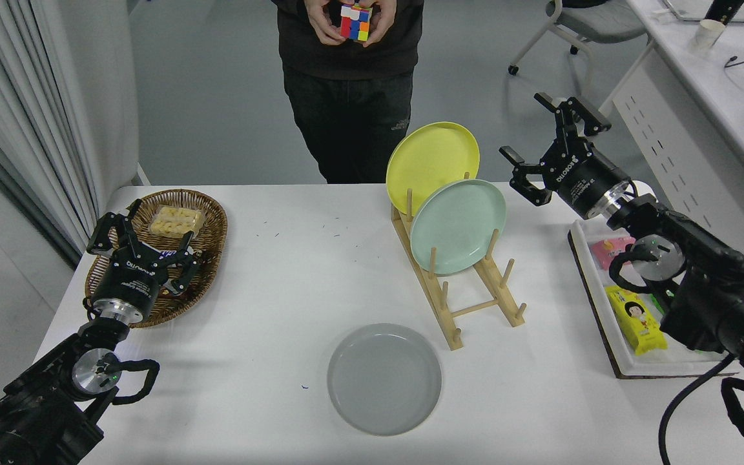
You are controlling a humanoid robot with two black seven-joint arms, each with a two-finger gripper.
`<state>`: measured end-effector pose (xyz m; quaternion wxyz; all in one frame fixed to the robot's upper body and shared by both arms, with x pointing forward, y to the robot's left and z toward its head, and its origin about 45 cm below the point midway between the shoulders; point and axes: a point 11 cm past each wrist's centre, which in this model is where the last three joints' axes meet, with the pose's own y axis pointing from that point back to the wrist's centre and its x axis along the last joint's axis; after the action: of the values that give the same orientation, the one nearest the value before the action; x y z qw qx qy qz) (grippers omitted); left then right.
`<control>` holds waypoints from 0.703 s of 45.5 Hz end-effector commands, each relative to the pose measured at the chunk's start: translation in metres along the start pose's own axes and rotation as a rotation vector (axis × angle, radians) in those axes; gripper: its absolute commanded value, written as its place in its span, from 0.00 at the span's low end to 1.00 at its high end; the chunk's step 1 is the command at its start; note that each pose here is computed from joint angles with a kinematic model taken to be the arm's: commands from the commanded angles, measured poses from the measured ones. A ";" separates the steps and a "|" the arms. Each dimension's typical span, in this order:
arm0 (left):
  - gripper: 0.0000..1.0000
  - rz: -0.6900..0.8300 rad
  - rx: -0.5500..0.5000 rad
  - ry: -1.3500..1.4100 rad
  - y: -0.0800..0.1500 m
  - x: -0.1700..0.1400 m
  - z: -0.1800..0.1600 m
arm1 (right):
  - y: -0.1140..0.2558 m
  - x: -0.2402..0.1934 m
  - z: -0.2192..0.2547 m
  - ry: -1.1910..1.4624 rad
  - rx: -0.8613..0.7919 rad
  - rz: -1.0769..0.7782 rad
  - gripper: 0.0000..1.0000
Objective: Place the plate on the table
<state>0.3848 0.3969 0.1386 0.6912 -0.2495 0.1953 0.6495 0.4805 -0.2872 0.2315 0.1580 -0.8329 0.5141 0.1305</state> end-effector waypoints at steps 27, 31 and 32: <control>0.98 0.000 0.000 0.000 0.000 0.000 0.000 | 0.079 0.023 0.056 -0.167 0.056 0.119 0.99; 0.98 0.000 0.000 0.000 0.000 0.000 0.000 | 0.082 0.029 0.050 -0.175 0.095 0.146 0.99; 0.98 0.000 0.000 0.000 0.000 0.000 0.000 | 0.084 0.031 0.050 -0.180 0.103 0.157 0.99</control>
<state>0.3848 0.3969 0.1386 0.6911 -0.2496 0.1953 0.6496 0.4258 -0.3139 0.1725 0.2151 -0.7894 0.5427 0.1901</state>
